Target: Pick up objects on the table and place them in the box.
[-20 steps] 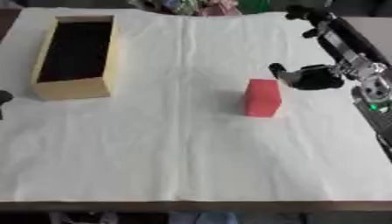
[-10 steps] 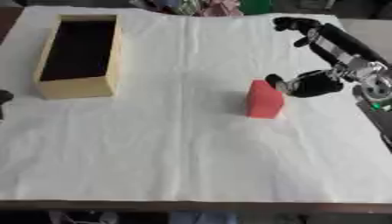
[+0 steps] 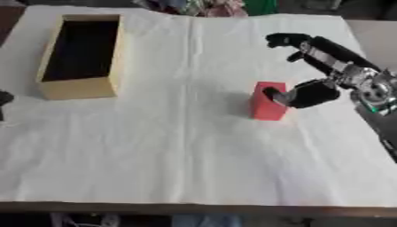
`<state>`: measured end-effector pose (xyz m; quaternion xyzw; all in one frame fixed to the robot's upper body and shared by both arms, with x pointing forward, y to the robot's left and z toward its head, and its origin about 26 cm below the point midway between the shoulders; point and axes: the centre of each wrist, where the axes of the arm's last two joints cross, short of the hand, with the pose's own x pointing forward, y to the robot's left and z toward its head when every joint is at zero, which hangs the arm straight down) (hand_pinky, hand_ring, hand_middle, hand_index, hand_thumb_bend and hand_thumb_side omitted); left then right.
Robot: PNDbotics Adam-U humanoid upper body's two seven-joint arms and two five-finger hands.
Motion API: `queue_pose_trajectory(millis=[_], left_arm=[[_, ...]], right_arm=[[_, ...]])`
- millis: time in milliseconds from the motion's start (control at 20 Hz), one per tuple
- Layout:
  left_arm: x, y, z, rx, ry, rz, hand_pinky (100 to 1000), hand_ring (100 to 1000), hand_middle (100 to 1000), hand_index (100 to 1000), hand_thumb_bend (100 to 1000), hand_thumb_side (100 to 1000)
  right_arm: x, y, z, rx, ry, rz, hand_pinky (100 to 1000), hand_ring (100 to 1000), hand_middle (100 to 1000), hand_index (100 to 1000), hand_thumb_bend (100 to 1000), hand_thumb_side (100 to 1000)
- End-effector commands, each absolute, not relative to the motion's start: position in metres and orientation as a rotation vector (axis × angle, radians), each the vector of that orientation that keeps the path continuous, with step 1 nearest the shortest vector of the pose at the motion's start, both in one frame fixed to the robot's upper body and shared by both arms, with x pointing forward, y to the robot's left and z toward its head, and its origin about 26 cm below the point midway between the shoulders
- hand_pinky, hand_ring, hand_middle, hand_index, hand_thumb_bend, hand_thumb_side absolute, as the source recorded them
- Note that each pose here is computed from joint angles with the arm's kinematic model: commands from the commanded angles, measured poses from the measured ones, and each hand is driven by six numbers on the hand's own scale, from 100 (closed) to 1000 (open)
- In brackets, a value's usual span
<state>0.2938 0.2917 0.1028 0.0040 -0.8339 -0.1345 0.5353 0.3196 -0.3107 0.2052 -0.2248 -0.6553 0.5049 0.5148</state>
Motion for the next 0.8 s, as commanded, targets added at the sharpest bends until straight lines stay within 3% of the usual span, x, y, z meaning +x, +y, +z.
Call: queue_pose_trajectory(millis=[50, 800], left_arm=[[0.2934, 0.2963, 0.1084, 0.032, -1.994, -0.347, 1000, 818, 688, 768, 100, 239], [0.2932, 0.2966, 0.1080, 0.033, -1.993, -0.345, 1000, 819, 688, 768, 100, 238]], right_arm=[[0.3200, -0.3177, 0.2141, -0.564, -1.557, 1.233, 843, 1000, 902, 1000, 340, 145], [0.3242, -0.3226, 0.2049, -0.543, -1.504, 1.234, 845, 1000, 905, 1000, 333, 176]])
